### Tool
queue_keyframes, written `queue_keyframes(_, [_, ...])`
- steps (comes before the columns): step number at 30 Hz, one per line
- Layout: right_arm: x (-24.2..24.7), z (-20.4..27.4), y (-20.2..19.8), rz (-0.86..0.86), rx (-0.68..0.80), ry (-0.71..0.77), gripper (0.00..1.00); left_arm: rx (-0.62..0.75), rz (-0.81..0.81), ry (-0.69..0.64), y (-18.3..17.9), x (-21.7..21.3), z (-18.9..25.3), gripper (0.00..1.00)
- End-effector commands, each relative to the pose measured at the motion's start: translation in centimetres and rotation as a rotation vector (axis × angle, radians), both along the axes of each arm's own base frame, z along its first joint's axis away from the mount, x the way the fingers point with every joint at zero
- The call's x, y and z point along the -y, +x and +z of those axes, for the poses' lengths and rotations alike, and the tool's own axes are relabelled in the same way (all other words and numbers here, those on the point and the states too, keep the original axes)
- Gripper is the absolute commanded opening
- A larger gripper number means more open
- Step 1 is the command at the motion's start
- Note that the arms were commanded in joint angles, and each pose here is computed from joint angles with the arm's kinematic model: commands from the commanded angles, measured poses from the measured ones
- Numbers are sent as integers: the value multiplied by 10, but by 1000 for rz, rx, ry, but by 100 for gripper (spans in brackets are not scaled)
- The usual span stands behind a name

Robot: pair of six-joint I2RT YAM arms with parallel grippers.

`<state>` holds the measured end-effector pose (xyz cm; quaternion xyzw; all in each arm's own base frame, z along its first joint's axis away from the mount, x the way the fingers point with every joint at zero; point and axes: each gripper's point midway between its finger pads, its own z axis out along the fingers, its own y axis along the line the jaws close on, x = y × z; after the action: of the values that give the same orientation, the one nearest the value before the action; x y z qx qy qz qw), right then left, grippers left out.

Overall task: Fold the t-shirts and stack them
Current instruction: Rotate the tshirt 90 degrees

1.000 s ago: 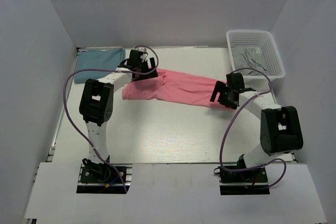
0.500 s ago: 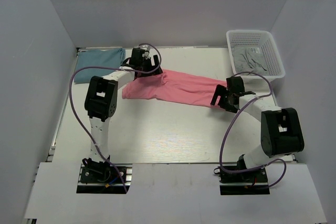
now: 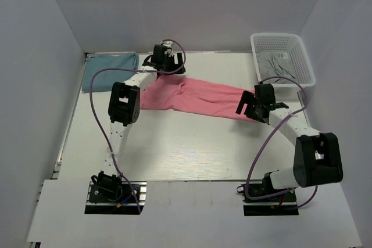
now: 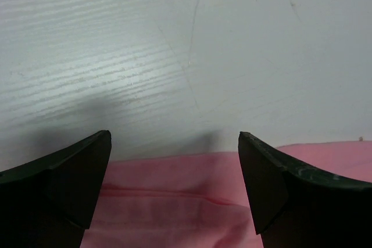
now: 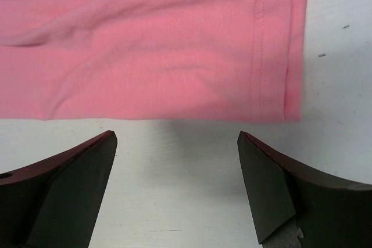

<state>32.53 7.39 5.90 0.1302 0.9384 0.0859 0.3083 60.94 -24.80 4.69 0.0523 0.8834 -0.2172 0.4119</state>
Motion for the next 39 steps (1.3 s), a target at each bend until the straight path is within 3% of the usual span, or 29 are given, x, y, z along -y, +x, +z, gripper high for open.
queue_keyframes(1, [3, 26, 10, 9, 75, -20, 90, 101, -12, -10, -2, 6, 80, 100])
queue_keyframes(2, [0, 29, 13, 15, 85, -11, 90, 111, -12, -14, -7, 5, 88, 100])
queue_keyframes(5, [-7, 36, 26, 43, 106, -1, 90, 285, -24, -16, -6, 0, 167, 100])
queue_keyframes(8, [-3, 34, 35, 27, 85, -20, 90, 336, 6, -1, -15, -5, 220, 100])
queue_keyframes(12, [-2, 20, 44, 5, 54, -37, 90, 301, 127, 30, -42, -35, 238, 100])
queue_keyframes(14, [0, 10, 52, -19, 19, -50, 90, 176, 192, 56, -67, -55, 193, 100])
queue_keyframes(15, [-1, 11, 58, -29, 23, -44, 90, 65, 226, 42, -98, -63, 162, 100])
queue_keyframes(18, [-7, 0, 68, -24, -25, -31, 90, -45, 277, -39, -141, -68, 120, 100])
queue_keyframes(19, [-10, 7, 76, -25, -8, -27, 90, -124, 293, -19, -166, -76, 82, 100])
queue_keyframes(23, [-7, -15, 67, -36, -74, -33, 90, -222, 314, 1, -189, -82, 41, 100])
queue_keyframes(27, [-3, -35, 43, -42, -128, -44, 90, -295, 358, 84, -176, -88, 13, 100])
queue_keyframes(32, [-8, -59, -6, 1, -205, -42, 90, -338, 335, 58, -142, -75, -17, 100])
queue_keyframes(37, [-44, -66, -83, 205, -287, 38, 90, -245, 253, 119, -69, -39, -40, 100])
queue_keyframes(38, [-62, -63, -98, 279, -295, 68, 90, -256, 186, 75, -61, -22, -44, 100])
queue_keyframes(39, [-75, -57, -118, 349, -293, 101, 90, -174, 144, 1, -29, -1, -12, 100])
